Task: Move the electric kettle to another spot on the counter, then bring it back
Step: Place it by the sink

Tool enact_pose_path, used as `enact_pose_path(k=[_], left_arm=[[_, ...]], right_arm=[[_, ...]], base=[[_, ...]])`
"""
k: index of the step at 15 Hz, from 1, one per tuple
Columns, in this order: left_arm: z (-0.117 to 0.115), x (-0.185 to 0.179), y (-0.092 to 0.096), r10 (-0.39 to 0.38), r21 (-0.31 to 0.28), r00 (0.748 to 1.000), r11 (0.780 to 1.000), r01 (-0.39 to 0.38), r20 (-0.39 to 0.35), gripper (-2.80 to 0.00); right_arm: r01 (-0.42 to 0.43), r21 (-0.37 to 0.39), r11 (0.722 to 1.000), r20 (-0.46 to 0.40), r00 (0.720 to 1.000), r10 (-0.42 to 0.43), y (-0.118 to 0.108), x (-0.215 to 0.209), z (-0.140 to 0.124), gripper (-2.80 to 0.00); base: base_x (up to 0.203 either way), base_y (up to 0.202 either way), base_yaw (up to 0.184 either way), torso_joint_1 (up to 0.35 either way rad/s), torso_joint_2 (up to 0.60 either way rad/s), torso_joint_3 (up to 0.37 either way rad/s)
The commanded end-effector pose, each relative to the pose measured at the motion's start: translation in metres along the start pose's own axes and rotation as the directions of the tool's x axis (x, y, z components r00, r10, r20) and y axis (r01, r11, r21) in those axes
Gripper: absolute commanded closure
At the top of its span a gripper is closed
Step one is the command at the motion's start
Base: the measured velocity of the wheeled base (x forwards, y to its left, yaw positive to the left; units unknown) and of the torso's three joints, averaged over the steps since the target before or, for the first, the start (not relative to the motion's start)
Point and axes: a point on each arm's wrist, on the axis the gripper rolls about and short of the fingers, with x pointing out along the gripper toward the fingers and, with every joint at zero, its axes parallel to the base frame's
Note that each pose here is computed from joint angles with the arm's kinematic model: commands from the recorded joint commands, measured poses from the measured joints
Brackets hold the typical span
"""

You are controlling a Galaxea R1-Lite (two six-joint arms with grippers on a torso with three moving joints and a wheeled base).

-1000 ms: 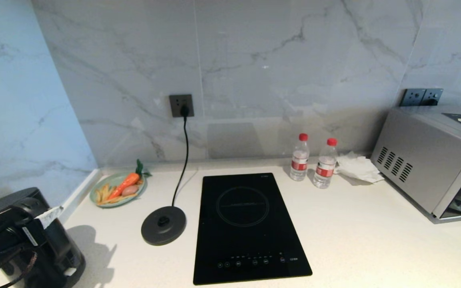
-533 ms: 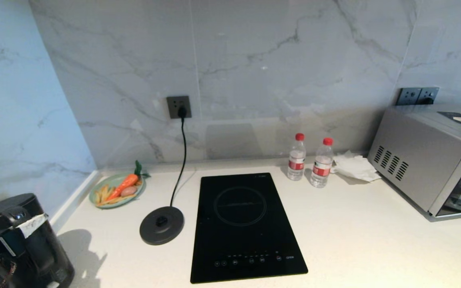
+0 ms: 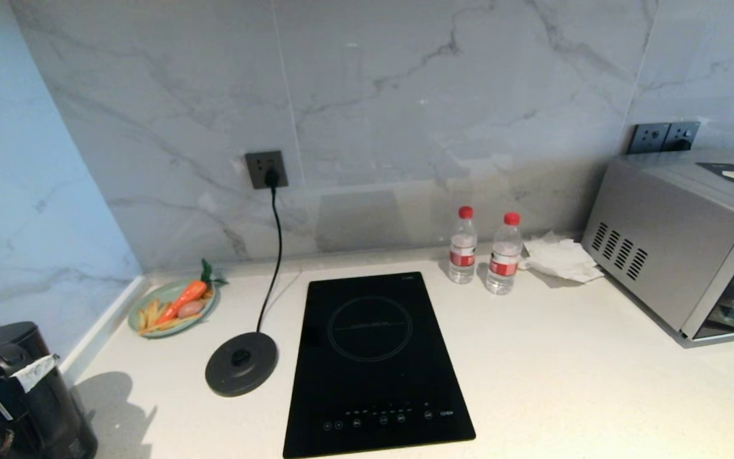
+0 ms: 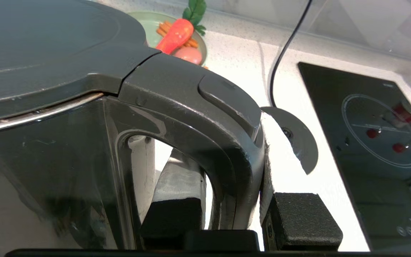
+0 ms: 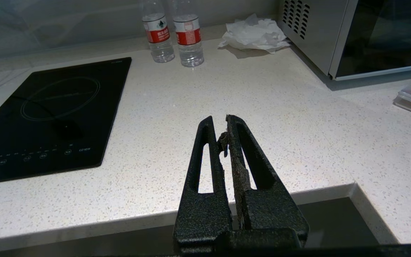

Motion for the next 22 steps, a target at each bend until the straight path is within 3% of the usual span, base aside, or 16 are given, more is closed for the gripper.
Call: enact_pose_path(k=[1,7,9,12,17,22], left_arm=[[-0.009,0.008,0.008,-0.011,-0.025,1.000,1.000,0.010,-0.028,0.00],[0.003,0.027,0.008,-0.007,0.025,1.000,1.000,0.007,0.010,0.00],[-0.002,0.020,-0.006,-0.035,0.014,0.999,0.999,0.035,-0.020,0.00],[-0.001,0.016,-0.037,-0.134,0.028,0.990,0.990,0.136,-0.044,0.00],[0.029,-0.003,-0.056,-0.158,0.020,0.985,0.987,0.157,0.073,0.00],[0.023,-0.002,-0.055,-0.177,-0.009,0.983,0.984,0.177,0.046,0.00]], right_arm=[[0.000,0.000,1.000,0.002,1.000,0.000,0.000,0.000,0.000,0.00],[0.000,0.000,1.000,0.000,1.000,0.000,0.000,0.000,0.000,0.00],[0.000,0.000,1.000,0.000,1.000,0.000,0.000,0.000,0.000,0.00],[0.000,0.000,1.000,0.000,1.000,0.000,0.000,0.000,0.000,0.00],[0.000,0.000,1.000,0.000,1.000,0.000,0.000,0.000,0.000,0.00],[0.000,0.000,1.000,0.000,1.000,0.000,0.000,0.000,0.000,0.00]], base=[[0.000,0.000,0.000,0.000,0.00,0.000],[0.000,0.000,0.000,0.000,0.00,0.000],[0.000,0.000,0.000,0.000,0.00,0.000],[0.000,0.000,0.000,0.000,0.00,0.000],[0.000,0.000,0.000,-0.009,0.00,0.006],[0.000,0.000,0.000,0.006,0.00,-0.003]])
